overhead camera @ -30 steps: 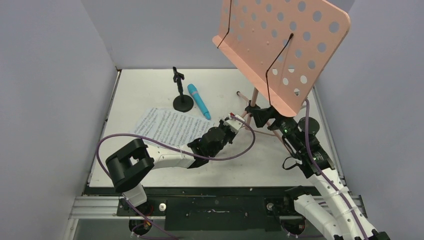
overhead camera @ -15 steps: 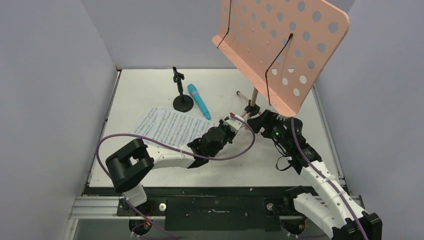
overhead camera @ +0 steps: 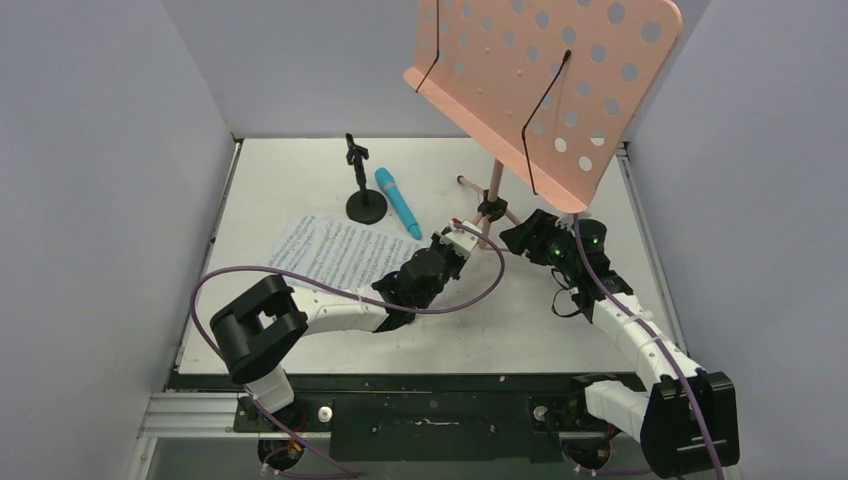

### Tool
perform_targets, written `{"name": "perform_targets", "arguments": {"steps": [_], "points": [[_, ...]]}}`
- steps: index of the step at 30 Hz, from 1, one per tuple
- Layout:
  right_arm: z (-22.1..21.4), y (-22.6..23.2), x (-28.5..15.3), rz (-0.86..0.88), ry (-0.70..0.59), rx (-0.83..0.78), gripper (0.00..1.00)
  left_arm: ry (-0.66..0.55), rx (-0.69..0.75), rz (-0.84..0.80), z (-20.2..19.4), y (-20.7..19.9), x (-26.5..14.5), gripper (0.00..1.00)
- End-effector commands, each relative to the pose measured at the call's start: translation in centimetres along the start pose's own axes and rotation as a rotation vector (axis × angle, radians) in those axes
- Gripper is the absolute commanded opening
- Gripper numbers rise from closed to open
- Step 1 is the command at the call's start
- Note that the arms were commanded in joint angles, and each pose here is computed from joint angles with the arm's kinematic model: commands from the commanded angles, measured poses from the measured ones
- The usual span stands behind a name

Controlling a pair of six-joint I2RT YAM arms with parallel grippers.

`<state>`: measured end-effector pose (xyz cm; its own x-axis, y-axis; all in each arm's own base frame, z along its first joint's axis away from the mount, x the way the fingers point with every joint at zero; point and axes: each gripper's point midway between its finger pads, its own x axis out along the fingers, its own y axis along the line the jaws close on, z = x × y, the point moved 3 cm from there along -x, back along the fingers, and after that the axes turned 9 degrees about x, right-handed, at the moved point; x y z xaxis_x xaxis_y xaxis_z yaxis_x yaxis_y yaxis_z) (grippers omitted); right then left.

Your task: Set up the instrument practice props

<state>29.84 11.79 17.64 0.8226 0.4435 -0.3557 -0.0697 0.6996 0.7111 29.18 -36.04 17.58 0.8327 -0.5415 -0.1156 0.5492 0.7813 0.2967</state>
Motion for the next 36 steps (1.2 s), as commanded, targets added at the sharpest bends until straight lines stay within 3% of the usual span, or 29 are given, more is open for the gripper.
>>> {"name": "perform_targets", "arguments": {"steps": [1, 12, 20, 23, 26, 28, 36], "points": [[3.2, 1.5, 1.0, 0.086, -0.094, -0.071, 0.65, 0.166, 0.071, 0.108, -4.1, 2.5, -0.9, 0.00], [3.4, 1.0, 3.2, 0.095, -0.027, -0.069, 0.66, 0.191, 0.074, 0.145, -4.4, 2.8, -0.4, 0.00], [3.0, 1.2, 2.7, 0.108, 0.018, -0.082, 0.73, 0.127, 0.024, 0.088, -3.0, 2.3, -0.2, 0.01], [2.8, 1.7, 1.7, 0.124, 0.020, -0.101, 0.80, 0.083, -0.021, 0.062, -1.7, 2.1, -0.4, 0.25], [2.6, 2.1, 0.7, 0.136, 0.031, -0.124, 0.82, 0.023, -0.059, 0.042, -0.2, 2.2, -0.8, 0.64], [2.5, 2.4, 0.0, 0.143, 0.035, -0.137, 0.84, -0.011, -0.095, 0.051, 0.9, 2.6, -1.2, 0.81], [2.0, 3.1, -3.0, 0.132, 0.030, -0.155, 0.88, -0.093, -0.276, -0.034, 4.1, 3.0, -3.6, 0.95]]}}
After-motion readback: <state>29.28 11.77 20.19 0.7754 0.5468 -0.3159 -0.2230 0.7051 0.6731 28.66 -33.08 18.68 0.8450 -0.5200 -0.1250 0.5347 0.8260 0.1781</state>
